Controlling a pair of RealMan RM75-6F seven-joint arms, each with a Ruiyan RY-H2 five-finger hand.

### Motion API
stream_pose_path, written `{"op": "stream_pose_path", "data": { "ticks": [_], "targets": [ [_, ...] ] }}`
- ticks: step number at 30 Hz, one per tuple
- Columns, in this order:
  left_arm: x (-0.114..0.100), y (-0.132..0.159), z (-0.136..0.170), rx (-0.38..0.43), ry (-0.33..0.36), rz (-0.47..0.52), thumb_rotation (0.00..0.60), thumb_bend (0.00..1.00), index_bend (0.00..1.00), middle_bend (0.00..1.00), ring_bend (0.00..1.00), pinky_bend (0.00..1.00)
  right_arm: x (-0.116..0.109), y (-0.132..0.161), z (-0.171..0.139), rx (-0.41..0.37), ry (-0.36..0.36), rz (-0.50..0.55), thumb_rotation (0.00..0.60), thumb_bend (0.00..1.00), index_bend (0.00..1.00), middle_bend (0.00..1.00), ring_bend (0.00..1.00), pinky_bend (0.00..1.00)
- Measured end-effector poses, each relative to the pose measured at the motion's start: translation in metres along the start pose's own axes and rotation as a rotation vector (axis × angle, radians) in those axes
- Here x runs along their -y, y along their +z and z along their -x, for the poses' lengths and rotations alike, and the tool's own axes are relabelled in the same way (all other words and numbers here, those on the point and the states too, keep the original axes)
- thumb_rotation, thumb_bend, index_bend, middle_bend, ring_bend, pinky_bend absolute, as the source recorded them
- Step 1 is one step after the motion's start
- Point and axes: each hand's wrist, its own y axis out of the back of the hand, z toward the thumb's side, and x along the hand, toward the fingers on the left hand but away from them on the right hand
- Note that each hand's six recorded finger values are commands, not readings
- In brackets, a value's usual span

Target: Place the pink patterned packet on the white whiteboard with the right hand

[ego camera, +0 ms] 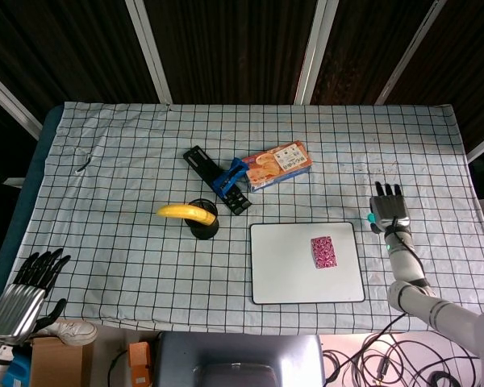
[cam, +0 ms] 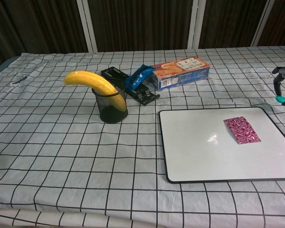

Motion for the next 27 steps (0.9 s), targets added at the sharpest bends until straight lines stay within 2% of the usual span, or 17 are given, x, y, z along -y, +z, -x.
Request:
{"op": "stream_pose_path", "data": {
  "ticks": [3, 7, 13, 17, 24, 27],
  "targets": [
    [0.000, 0.000, 0.001, 0.002, 0.001, 0.001, 0.600, 0.40, 0.00, 0.00, 0.00, 0.06, -0.006, 0.013, -0.010, -0.052, -0.013, 0.025, 0.600, 0.27, 0.48, 0.00, 0.00, 0.00],
    [-0.002, -0.002, 0.002, -0.004, 0.011, 0.006, 0.600, 0.40, 0.00, 0.00, 0.00, 0.06, -0.011, 0.041, -0.031, -0.160, -0.014, 0.063, 0.600, 0.27, 0.47, 0.00, 0.00, 0.00],
    [-0.003, -0.004, 0.003, -0.007, 0.012, 0.012, 0.600, 0.40, 0.00, 0.00, 0.00, 0.06, -0.010, 0.073, -0.062, -0.300, -0.039, 0.022, 0.600, 0.27, 0.46, 0.00, 0.00, 0.00],
    [-0.005, -0.004, 0.004, -0.007, 0.016, 0.015, 0.600, 0.40, 0.00, 0.00, 0.00, 0.06, -0.004, 0.084, -0.072, -0.335, -0.053, -0.027, 0.600, 0.27, 0.45, 0.00, 0.00, 0.00],
    [-0.007, -0.007, 0.005, -0.015, 0.022, 0.021, 0.600, 0.40, 0.00, 0.00, 0.00, 0.06, 0.007, 0.098, -0.078, -0.368, -0.042, -0.046, 0.600, 0.27, 0.44, 0.00, 0.00, 0.00],
    [-0.007, -0.007, 0.005, -0.014, 0.022, 0.021, 0.600, 0.40, 0.00, 0.00, 0.00, 0.06, 0.008, 0.100, -0.078, -0.371, -0.039, -0.048, 0.600, 0.27, 0.34, 0.00, 0.00, 0.00]
  ]
}}
